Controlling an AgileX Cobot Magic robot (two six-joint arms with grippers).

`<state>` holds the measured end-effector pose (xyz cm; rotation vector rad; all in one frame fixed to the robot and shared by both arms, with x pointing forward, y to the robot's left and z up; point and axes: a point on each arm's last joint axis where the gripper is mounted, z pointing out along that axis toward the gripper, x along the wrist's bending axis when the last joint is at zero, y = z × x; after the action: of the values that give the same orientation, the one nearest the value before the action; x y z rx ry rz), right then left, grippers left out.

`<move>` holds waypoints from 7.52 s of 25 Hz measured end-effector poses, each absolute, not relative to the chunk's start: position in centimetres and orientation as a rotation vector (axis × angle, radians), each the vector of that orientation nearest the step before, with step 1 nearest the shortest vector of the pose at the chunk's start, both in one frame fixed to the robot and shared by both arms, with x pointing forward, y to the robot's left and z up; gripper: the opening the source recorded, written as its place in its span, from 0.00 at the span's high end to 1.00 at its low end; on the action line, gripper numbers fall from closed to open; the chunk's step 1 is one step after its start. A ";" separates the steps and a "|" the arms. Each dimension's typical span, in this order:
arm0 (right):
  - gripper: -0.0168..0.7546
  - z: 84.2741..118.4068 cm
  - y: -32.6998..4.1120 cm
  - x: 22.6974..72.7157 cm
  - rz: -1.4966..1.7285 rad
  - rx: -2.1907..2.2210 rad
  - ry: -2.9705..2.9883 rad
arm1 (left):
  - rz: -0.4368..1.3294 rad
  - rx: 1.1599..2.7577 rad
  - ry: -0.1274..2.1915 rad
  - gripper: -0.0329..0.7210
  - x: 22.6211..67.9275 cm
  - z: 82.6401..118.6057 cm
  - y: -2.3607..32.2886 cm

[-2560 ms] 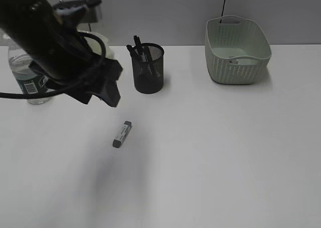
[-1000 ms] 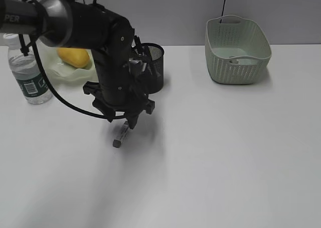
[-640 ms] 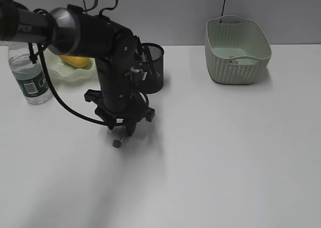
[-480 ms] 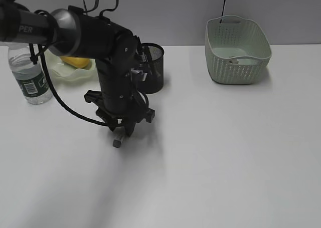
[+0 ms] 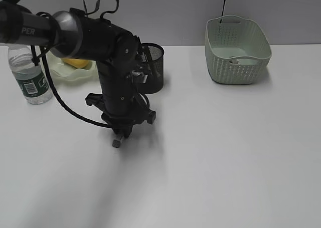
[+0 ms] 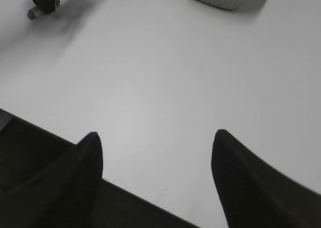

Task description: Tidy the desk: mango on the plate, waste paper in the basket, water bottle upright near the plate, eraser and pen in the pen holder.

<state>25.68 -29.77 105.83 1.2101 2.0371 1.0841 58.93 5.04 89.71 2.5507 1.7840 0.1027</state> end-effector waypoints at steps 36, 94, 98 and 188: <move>0.32 105.8 -29.8 25.7 1.084 1.210 2.037 | 0.444 1.919 1.442 0.75 68.4 103.7 3.2; 0.33 105.8 -29.8 25.7 1.084 1.211 2.037 | 0.474 2.172 1.751 0.27 45.1 113.7 23.0; 0.33 105.8 -29.8 25.7 1.084 1.211 2.037 | 0.518 2.075 1.808 0.28 40.8 113.2 26.2; 0.33 105.5 -30.3 23.3 1.003 1.531 1.536 | 0.918 1.435 1.604 0.29 23.0 105.8 29.7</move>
<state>23.31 -30.35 105.53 1.5311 1.5364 1.0030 22.99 29.71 105.80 1.4348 1.6040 0.9181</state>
